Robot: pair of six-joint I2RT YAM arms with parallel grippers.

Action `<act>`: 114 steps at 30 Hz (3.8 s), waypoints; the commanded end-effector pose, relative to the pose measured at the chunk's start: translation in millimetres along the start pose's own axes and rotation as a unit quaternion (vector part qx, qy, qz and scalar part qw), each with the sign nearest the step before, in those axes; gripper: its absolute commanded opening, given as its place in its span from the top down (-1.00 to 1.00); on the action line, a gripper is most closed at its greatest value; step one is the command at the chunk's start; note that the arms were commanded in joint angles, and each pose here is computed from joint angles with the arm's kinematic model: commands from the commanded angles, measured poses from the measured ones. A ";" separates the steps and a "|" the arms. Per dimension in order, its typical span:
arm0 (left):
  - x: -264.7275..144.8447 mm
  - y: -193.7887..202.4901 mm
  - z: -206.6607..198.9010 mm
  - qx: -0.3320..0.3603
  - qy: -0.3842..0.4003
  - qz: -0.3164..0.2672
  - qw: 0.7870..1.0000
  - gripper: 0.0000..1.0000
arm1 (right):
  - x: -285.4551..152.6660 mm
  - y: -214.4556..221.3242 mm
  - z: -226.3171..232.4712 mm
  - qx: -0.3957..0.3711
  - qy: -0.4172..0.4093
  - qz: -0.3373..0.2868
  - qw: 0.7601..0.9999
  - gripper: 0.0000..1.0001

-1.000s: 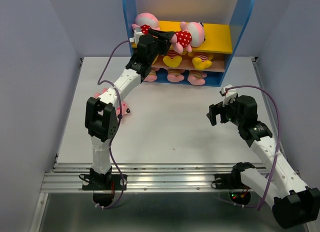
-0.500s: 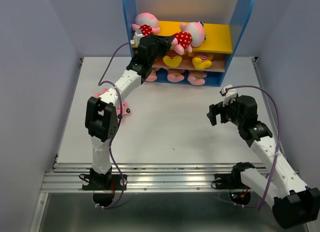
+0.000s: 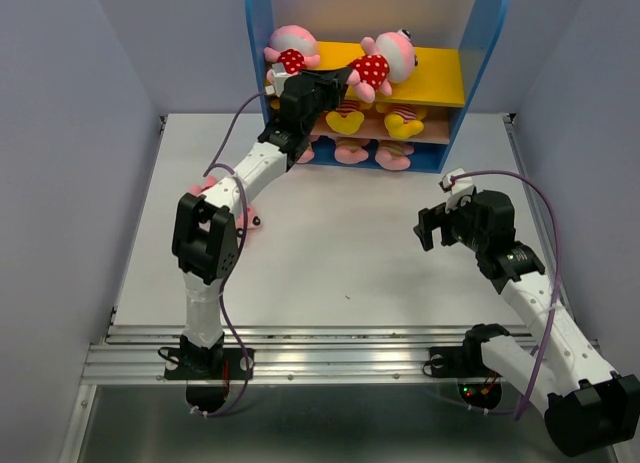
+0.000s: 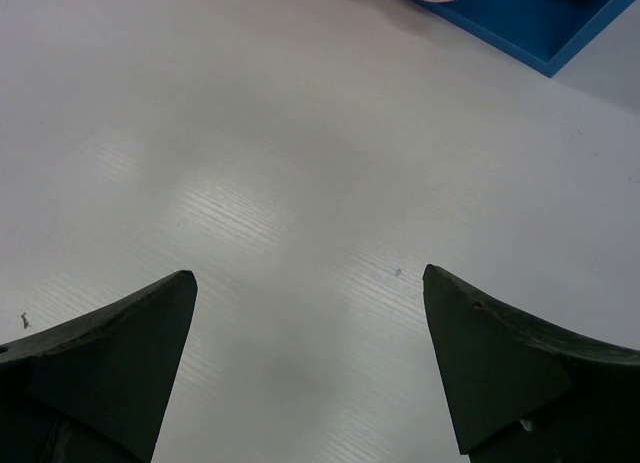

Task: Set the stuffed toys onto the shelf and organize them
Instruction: Adjust the position of the stuffed toy

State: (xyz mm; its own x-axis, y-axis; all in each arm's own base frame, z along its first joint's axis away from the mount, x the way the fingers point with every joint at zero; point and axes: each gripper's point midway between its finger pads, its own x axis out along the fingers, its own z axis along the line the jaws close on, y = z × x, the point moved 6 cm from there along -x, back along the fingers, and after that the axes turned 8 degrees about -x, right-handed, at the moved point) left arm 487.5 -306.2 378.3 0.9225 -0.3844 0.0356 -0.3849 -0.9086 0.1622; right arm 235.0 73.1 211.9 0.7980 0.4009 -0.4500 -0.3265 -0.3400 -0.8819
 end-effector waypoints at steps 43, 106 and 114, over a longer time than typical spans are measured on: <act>-14.6 5.9 -2.7 -0.243 0.035 -0.227 0.942 0.99 | 3.1 -0.9 -9.4 -0.005 0.020 -0.010 1.000 -1.00; -95.7 6.8 -9.4 -0.125 0.075 -0.138 0.980 -0.97 | 2.7 2.9 -14.9 -0.003 0.027 -0.004 1.000 -1.00; -184.0 -2.7 -25.7 0.128 0.114 -0.037 0.985 -0.98 | -2.8 0.8 3.1 -0.048 -0.060 -0.019 0.997 -1.00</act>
State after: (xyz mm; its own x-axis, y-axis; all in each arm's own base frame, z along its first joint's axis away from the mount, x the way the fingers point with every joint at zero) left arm 357.8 -260.2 353.8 0.9752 -0.2166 0.0453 -0.2213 -0.9525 0.2093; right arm 236.2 66.2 201.6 0.7782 0.4103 -0.4754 -0.3357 -0.3680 -0.8671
